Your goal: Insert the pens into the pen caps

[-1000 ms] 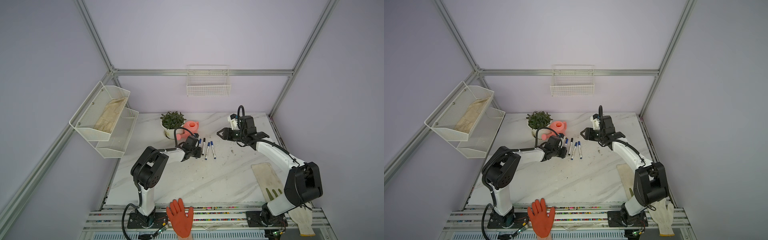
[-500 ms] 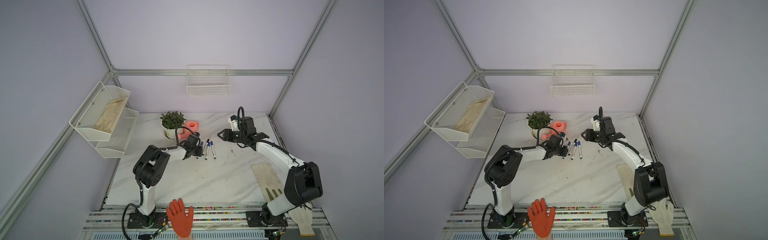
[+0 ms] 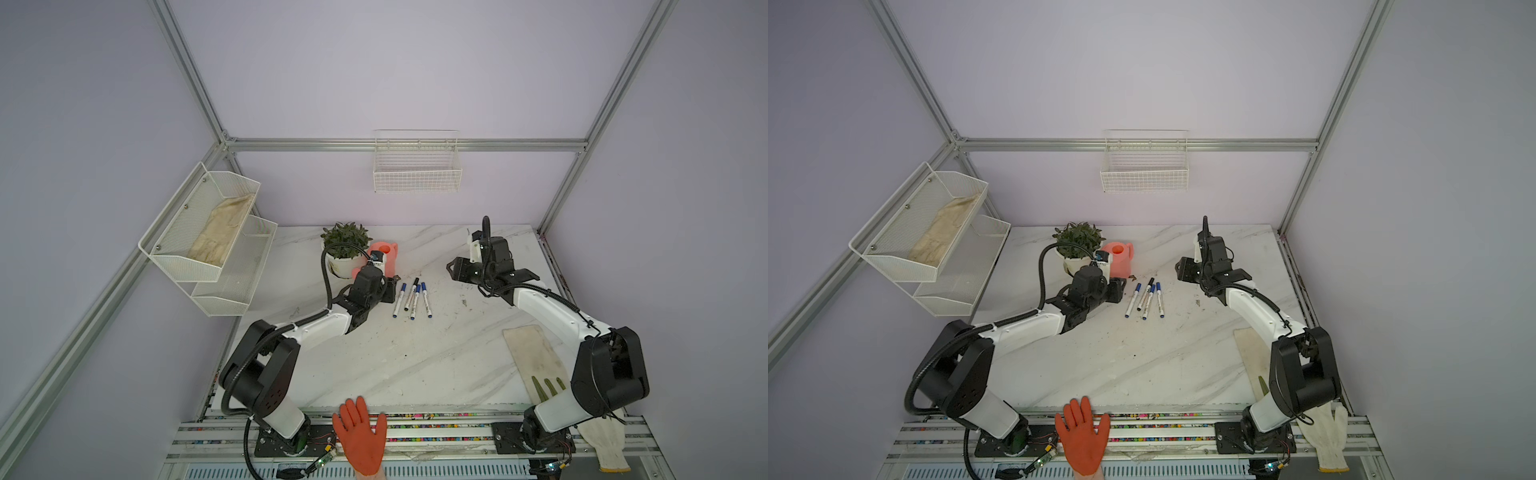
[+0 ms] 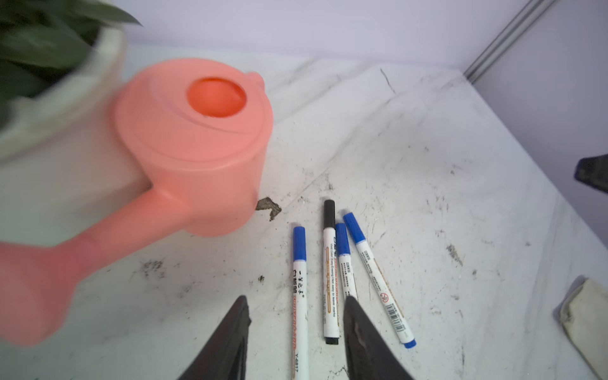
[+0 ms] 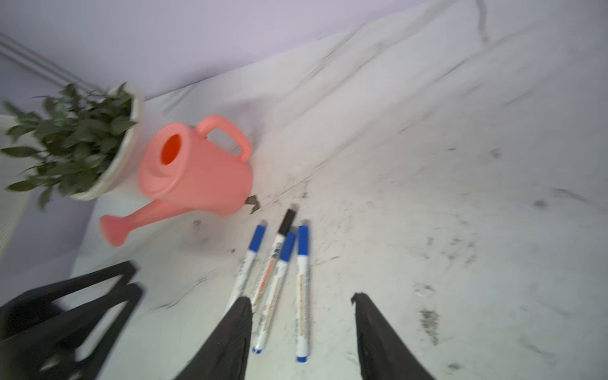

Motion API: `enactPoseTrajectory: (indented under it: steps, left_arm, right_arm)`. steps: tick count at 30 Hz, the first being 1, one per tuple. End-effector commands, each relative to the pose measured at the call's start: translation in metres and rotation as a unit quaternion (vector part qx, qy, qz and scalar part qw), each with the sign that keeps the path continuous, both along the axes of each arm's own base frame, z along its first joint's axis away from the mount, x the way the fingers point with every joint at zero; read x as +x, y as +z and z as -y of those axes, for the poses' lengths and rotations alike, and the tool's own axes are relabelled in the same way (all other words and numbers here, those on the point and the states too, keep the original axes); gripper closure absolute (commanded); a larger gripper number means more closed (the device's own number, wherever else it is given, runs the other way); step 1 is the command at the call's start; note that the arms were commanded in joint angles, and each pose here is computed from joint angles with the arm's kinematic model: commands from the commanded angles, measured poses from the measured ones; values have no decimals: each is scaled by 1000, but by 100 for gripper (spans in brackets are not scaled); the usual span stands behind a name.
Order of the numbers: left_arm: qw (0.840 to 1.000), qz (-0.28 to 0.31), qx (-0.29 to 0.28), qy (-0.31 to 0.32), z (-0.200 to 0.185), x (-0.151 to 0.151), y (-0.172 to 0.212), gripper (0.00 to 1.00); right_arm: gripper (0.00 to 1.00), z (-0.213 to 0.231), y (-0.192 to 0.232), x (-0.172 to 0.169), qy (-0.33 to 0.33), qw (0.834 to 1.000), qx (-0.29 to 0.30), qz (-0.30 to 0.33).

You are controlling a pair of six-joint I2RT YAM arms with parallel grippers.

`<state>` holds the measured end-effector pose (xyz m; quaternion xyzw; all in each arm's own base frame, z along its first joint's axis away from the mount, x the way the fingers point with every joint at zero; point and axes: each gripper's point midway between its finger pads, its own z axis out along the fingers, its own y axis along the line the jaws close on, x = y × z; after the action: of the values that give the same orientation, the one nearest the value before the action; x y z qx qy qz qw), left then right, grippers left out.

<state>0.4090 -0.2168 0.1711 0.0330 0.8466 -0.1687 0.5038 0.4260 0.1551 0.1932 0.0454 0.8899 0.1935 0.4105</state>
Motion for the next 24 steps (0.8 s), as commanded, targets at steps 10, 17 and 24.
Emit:
enactPoseTrajectory:
  steps: [10, 17, 24]
  left_arm:
    - [934, 78, 113, 330, -204, -33, 30, 29]
    - [896, 63, 141, 417, -273, -40, 15, 0]
    - [895, 40, 179, 407, -286, -31, -23, 0]
  right_arm:
    - [35, 131, -18, 26, -303, 903, -220, 209]
    - [29, 138, -4, 39, -280, 890, -224, 282]
    - [29, 152, -27, 16, -285, 908, -208, 225]
